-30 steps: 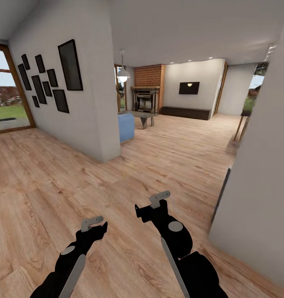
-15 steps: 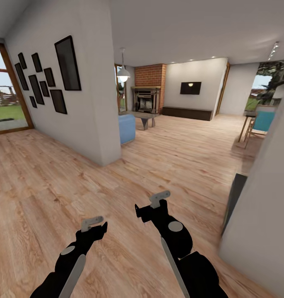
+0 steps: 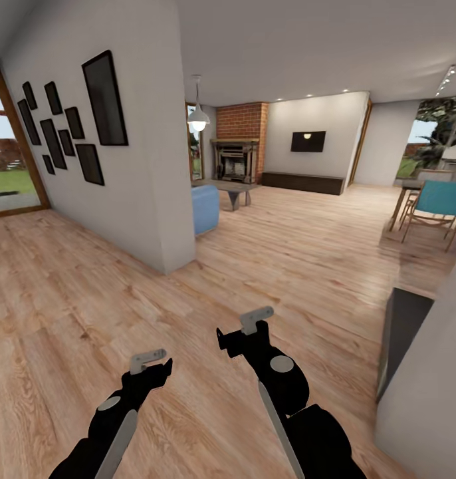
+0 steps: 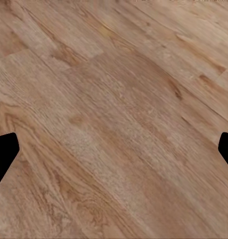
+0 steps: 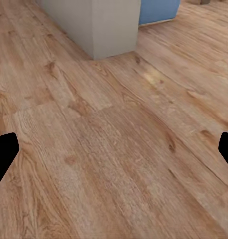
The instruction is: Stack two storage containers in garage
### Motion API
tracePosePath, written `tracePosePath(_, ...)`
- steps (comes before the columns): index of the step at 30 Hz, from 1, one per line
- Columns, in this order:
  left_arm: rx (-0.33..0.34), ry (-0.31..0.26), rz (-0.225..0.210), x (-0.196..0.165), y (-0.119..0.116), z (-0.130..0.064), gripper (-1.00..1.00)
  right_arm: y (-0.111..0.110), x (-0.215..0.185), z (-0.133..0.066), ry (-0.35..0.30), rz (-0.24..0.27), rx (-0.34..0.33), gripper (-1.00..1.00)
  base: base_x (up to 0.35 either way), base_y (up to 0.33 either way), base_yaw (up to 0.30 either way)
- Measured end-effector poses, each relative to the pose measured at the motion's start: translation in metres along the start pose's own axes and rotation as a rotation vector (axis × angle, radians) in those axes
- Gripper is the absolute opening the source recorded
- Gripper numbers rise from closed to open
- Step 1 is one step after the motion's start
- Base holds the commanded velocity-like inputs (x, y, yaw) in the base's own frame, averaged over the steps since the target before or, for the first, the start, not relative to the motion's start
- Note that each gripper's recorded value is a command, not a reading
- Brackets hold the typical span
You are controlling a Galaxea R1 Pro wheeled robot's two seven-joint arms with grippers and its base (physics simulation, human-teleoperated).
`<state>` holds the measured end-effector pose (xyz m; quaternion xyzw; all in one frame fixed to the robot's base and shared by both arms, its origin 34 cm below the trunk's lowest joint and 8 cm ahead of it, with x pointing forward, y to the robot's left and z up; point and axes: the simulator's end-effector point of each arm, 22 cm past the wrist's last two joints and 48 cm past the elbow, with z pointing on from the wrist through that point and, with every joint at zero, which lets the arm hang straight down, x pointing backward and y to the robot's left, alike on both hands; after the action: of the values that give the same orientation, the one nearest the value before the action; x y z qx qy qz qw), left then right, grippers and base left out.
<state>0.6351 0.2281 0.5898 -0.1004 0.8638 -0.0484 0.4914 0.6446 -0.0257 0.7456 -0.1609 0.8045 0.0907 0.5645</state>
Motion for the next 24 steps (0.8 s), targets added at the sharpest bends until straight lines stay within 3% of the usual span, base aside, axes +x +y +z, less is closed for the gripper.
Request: tracePosePath(24,-0.001,0.006,0.001,0.0030,0.0001,0.0007,1.00,-0.0001,0.0000,0.0000,0.000,0.000,0.001,1.00,0.338,0.119,-0.262)
